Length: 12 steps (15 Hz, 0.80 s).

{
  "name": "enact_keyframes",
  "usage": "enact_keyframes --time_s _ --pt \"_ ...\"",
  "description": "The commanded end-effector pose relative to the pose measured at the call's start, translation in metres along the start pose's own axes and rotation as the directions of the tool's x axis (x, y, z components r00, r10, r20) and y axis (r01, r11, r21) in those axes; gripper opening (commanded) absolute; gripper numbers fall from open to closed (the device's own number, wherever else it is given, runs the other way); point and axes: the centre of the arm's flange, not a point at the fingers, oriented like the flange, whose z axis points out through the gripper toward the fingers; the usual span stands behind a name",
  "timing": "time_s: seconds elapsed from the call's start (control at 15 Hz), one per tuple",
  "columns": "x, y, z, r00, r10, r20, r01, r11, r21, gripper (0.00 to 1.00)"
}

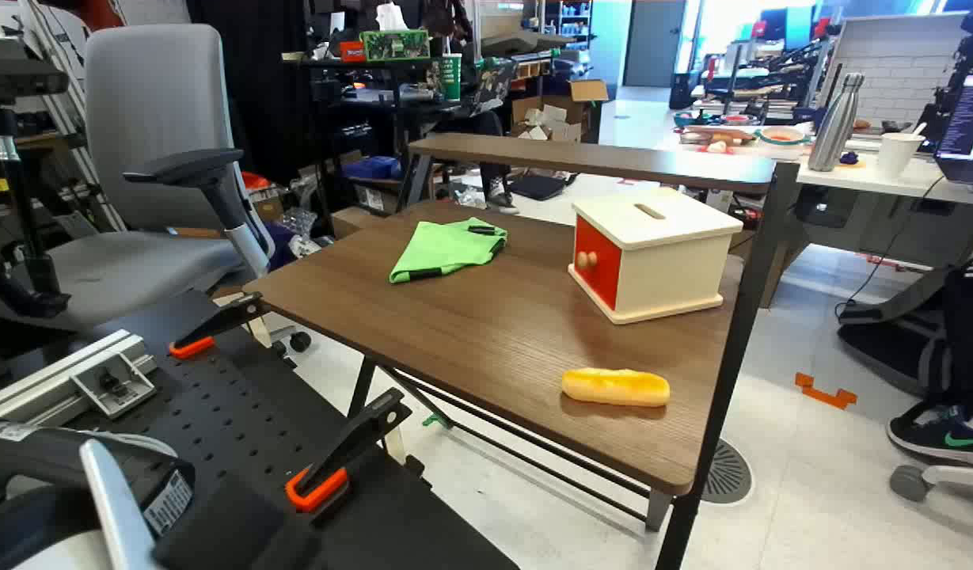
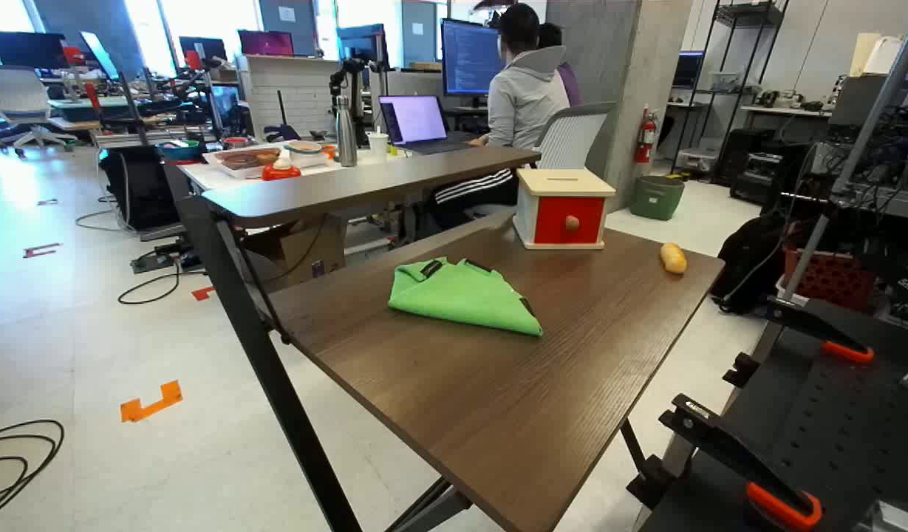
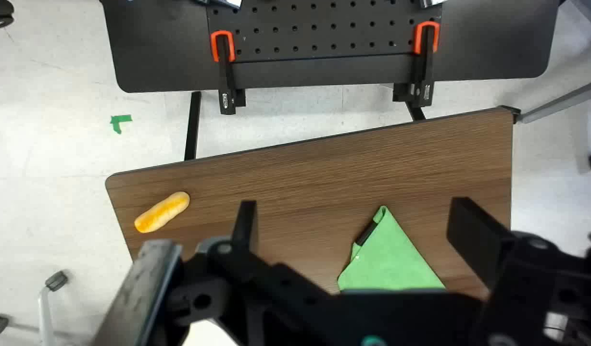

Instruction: Move the yellow object to the left

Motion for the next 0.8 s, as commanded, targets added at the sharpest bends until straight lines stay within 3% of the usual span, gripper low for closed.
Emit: enact_keyframes --time_s 0.0,0.6,0.73 --pt "0.0 0.0 0.0 1.0 0.0 0.0 0.0 1.0 0.0 1.0" --pt "0.0 0.0 0.0 1.0 0.0 0.0 0.0 1.0 0.0 1.0" --pt "0.0038 0.0047 -0.0017 0.998 0.042 -0.039 -0.041 0.999 0.005 1.0"
